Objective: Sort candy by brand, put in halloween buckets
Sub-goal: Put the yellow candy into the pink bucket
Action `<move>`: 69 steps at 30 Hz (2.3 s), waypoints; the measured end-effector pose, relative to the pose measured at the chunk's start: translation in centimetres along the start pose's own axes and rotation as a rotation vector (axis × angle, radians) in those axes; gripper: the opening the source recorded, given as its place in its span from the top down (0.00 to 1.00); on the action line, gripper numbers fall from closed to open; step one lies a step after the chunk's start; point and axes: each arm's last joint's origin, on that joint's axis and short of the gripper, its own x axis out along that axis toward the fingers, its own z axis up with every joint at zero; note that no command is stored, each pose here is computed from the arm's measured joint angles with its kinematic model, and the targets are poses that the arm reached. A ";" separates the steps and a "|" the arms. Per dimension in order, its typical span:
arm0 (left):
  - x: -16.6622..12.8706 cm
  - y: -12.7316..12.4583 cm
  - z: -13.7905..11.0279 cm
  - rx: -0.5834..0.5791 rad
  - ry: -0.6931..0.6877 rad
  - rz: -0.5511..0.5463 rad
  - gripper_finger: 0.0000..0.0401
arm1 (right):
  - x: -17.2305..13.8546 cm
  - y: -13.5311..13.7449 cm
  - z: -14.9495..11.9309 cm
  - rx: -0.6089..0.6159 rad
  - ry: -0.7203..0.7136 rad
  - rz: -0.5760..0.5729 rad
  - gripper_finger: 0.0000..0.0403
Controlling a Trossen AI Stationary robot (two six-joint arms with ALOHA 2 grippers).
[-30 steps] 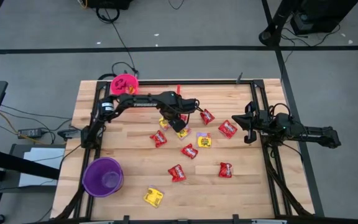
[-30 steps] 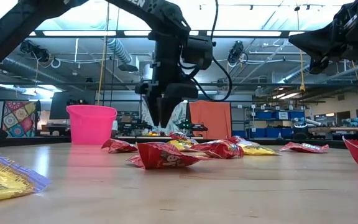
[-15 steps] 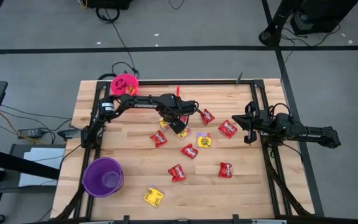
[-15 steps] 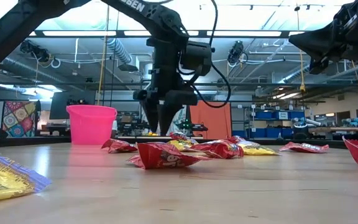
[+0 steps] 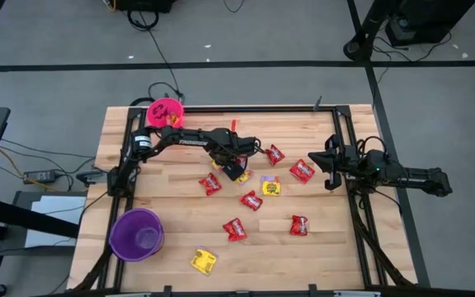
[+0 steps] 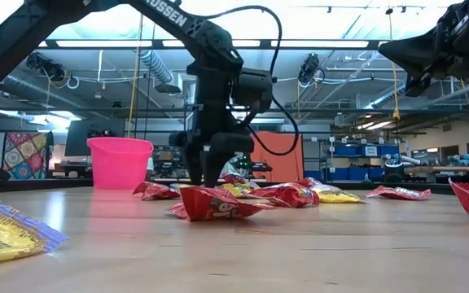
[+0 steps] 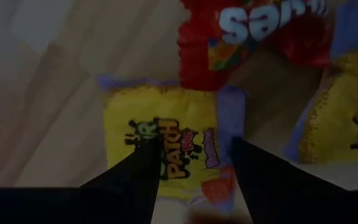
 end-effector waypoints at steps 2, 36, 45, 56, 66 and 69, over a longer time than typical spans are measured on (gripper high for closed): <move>0.2 0.0 -0.1 0.000 -0.001 -0.008 0.49 | 0.0 0.0 0.0 0.000 -0.005 0.001 0.94; -14.4 2.3 1.8 0.182 -0.118 0.182 1.00 | 0.0 0.0 0.0 -0.004 -0.003 0.003 0.94; -18.0 11.7 4.6 0.017 -0.230 0.194 1.00 | 0.0 0.1 0.0 0.003 0.000 0.020 0.94; -22.5 24.6 1.8 -0.252 -0.310 0.303 1.00 | 0.0 0.0 0.0 0.001 -0.004 -0.006 0.94; -21.2 26.8 2.0 -0.270 -0.331 0.287 1.00 | 0.0 0.0 0.0 -0.015 -0.005 -0.014 0.94; -18.7 26.5 2.2 -0.231 -0.241 0.293 1.00 | 0.0 0.0 0.0 -0.007 -0.006 -0.017 0.94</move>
